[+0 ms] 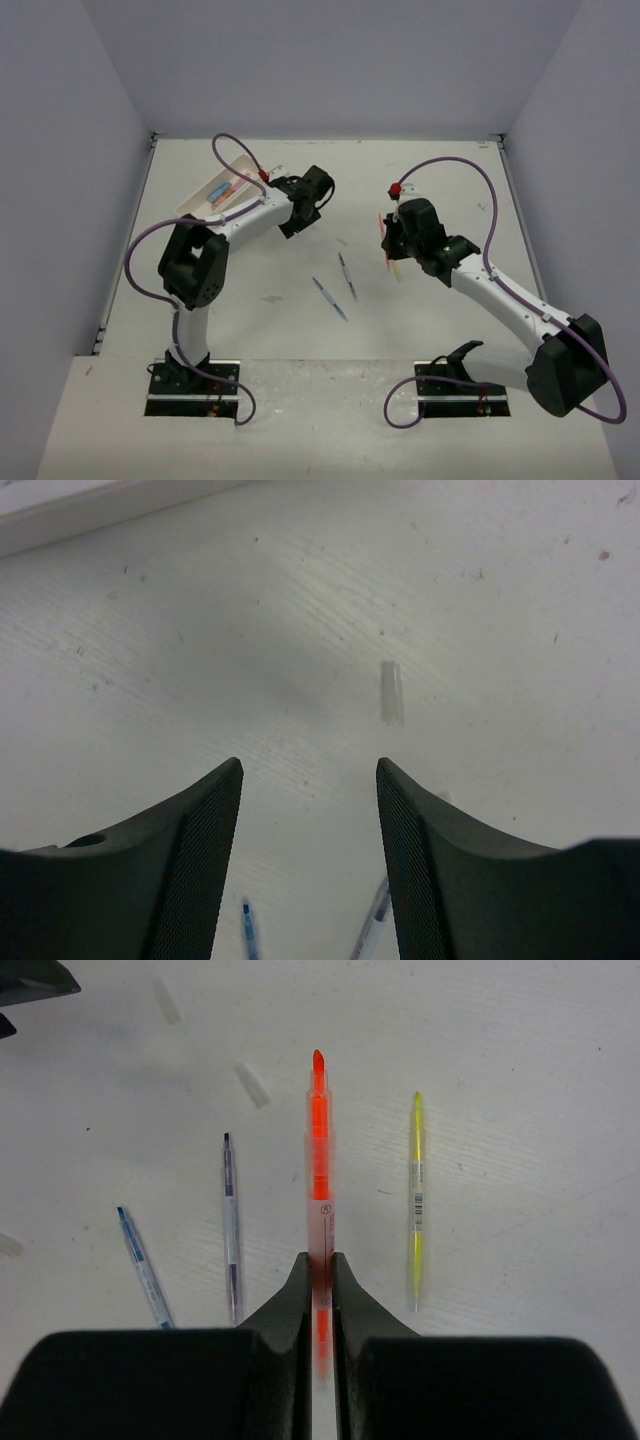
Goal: Sort the stationery into containers
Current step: Close the pen cap on the pen.
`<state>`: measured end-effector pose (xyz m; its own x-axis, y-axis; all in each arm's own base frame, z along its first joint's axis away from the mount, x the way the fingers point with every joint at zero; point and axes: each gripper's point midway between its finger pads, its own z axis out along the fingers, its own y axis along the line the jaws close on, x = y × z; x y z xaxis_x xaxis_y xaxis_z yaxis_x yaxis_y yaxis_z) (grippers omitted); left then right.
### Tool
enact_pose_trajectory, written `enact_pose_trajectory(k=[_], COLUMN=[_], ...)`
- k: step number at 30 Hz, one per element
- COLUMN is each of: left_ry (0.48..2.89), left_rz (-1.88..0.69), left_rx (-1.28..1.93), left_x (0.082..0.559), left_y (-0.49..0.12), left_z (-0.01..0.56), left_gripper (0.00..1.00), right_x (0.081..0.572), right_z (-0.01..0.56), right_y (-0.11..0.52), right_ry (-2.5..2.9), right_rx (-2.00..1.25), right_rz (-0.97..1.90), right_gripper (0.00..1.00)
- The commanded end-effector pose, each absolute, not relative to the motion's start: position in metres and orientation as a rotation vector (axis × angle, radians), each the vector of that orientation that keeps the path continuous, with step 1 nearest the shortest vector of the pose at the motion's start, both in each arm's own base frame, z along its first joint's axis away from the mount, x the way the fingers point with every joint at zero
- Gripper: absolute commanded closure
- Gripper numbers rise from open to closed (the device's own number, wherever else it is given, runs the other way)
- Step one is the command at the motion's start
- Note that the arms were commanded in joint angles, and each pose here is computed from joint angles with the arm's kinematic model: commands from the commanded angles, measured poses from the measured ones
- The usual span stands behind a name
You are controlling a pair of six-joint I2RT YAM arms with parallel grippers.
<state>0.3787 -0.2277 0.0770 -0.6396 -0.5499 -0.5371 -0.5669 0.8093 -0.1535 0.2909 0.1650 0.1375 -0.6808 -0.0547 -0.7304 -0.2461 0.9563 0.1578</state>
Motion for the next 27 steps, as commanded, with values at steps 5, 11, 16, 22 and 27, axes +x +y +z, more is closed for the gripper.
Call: enact_pose_trajectory(k=[5, 11, 16, 22, 27], left_ry=[2.418, 2.444, 2.461, 2.494, 2.522], left_rz=[-0.026, 0.05, 0.077, 0.102, 0.12], left_rx=[-0.739, -0.768, -0.794, -0.803, -0.816], left_x=[0.417, 0.417, 0.412, 0.407, 0.403], left_y=[-0.25, -0.247, -0.245, -0.244, -0.242], left_z=[0.078, 0.061, 0.047, 0.03, 0.015], left_gripper=[0.43, 0.43, 0.47, 0.5, 0.54], right_x=[0.298, 0.298, 0.297, 0.297, 0.297], right_z=[0.137, 0.137, 0.137, 0.138, 0.138], right_y=[0.169, 0.169, 0.17, 0.17, 0.17], right_ry=[2.29, 2.29, 2.289, 2.287, 2.285], right_rx=[-0.212, -0.211, -0.214, -0.215, -0.217], right_rz=[0.317, 0.318, 0.324, 0.327, 0.33], right_gripper=[1.0, 1.0, 1.0, 1.0, 1.0])
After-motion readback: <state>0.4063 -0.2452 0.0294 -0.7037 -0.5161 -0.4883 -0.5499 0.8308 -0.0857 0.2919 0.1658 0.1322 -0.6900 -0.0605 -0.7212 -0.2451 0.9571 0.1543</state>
